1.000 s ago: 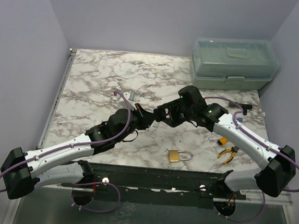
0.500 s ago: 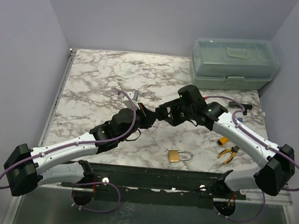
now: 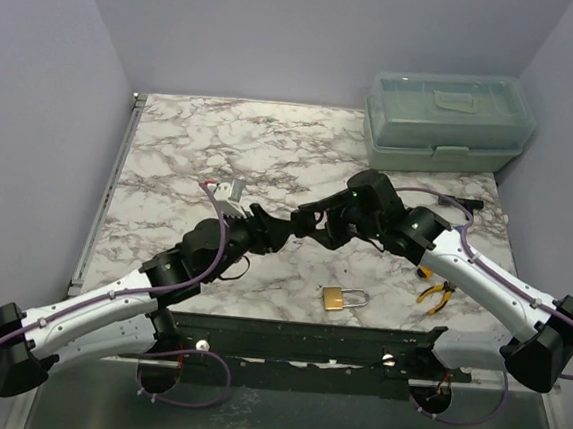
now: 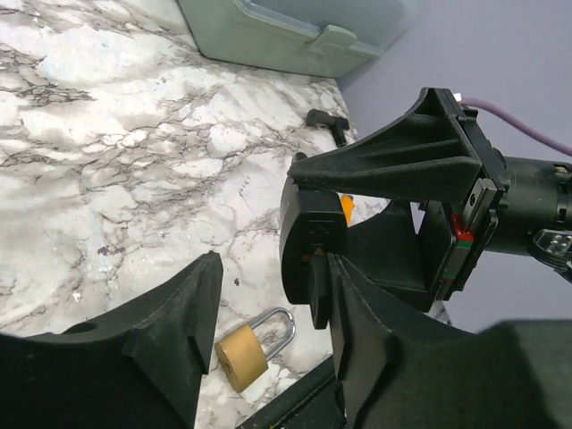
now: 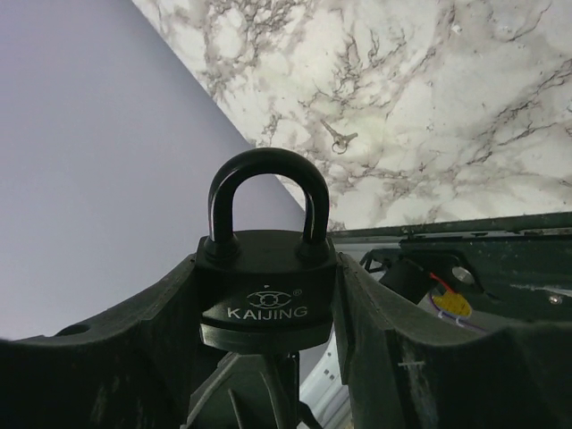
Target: Unlock with the key
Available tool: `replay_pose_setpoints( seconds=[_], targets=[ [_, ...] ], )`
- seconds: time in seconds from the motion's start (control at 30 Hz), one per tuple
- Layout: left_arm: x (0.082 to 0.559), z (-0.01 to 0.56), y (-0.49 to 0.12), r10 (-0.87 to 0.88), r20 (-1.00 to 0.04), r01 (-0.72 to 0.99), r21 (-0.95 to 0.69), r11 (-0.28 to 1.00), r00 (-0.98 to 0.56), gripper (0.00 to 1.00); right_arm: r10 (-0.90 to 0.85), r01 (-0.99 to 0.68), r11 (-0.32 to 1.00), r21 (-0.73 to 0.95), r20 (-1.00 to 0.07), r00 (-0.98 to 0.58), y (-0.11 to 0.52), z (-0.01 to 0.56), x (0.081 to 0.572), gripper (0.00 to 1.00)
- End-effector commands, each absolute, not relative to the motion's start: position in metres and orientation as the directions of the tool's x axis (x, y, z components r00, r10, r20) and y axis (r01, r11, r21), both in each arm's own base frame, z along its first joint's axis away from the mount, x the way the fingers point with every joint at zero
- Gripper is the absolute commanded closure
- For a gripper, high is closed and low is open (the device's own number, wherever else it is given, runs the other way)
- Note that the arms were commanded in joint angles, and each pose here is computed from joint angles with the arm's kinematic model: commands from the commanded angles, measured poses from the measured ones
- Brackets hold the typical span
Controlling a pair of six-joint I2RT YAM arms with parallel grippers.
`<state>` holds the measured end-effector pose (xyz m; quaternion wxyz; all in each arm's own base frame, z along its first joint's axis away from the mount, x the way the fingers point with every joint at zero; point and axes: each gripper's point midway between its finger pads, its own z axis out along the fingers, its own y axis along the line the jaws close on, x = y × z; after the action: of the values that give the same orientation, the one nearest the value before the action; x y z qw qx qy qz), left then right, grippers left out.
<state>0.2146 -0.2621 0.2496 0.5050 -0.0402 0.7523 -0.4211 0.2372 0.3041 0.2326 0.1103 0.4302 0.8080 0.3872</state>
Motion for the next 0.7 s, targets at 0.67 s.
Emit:
replay_pose_setpoints(
  seconds=[0.67],
  targets=[
    [0.178,0.228,-0.23,-0.378,-0.724,0.354,-0.639,0.683,-0.577,0.31,0.79,0.599,0.295,0.745,0.163,-0.591,0.298,0.24,0.235,1.0]
  ],
)
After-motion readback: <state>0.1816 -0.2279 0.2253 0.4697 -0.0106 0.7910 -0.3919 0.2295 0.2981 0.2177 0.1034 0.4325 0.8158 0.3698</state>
